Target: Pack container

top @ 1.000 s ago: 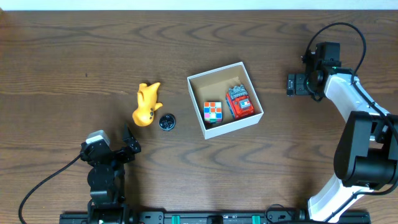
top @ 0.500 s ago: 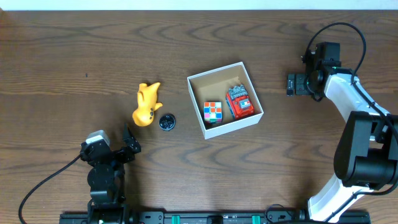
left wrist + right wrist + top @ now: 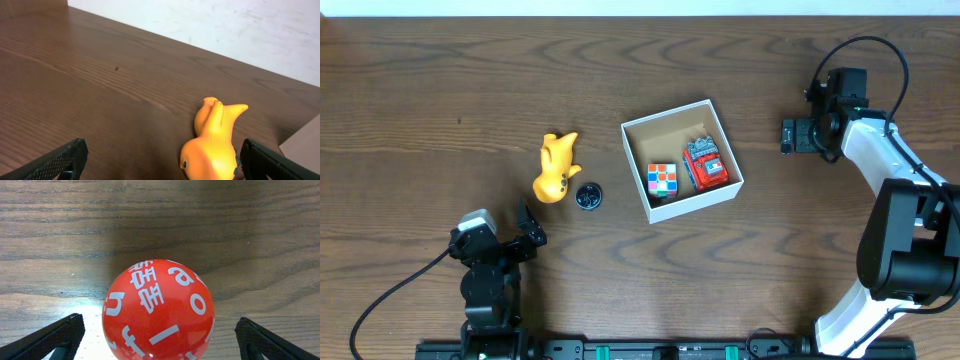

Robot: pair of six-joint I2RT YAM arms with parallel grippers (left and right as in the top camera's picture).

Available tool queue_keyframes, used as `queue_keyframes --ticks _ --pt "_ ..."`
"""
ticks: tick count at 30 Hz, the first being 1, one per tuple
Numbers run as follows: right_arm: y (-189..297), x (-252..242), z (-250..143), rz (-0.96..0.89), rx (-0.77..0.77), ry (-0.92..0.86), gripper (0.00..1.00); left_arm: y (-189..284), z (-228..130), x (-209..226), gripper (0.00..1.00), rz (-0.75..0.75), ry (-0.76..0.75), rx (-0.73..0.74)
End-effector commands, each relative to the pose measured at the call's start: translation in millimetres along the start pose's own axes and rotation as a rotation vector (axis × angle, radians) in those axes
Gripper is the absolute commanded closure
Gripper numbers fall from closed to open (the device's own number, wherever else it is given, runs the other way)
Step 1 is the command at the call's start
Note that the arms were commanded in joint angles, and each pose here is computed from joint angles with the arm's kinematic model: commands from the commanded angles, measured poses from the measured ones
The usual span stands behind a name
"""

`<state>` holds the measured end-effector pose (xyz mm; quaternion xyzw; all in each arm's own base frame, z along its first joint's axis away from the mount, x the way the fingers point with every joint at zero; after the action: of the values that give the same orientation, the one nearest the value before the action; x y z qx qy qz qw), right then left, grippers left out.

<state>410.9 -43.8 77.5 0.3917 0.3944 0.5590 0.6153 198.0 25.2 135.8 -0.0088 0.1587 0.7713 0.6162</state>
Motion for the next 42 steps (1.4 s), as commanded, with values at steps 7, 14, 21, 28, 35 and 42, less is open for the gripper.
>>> queue_keyframes --ticks 7,14,21,28,35,42 --pt "5.5 -0.9 1.6 -0.004 -0.014 0.001 0.01 -1.0 -13.4 6.8 0.02 0.040 -0.022 0.040" --pt "5.5 -0.9 1.6 -0.004 -0.014 0.001 0.01 -1.0 -1.8 8.0 0.02 0.059 -0.023 -0.022" --pt "5.5 -0.9 1.6 -0.004 -0.014 0.001 0.01 2.1 21.4 -16.5 0.02 -0.118 0.000 -0.113" --pt "5.5 -0.9 1.6 -0.004 -0.014 0.001 0.01 11.2 61.6 -30.9 0.02 -0.142 -0.081 -0.043" --pt "5.5 -0.9 1.6 -0.004 -0.014 0.001 0.01 -20.2 116.0 -51.6 0.02 -0.092 -0.179 0.248" --pt "5.5 -0.9 1.6 -0.004 -0.014 0.001 0.01 -92.3 119.7 -72.0 0.02 -0.071 -0.196 0.625"
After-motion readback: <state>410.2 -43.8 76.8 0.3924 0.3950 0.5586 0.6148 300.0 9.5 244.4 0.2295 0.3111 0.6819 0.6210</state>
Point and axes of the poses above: each gripper's point midway between its finger pads, its own y axis back along the fingers, its own x axis along the line the jaws close on, z = x × y, the point moved 5 cm from there along y, back along the fingers, and after that the axes turned 1 degree about -y, right-handed, at the moved point
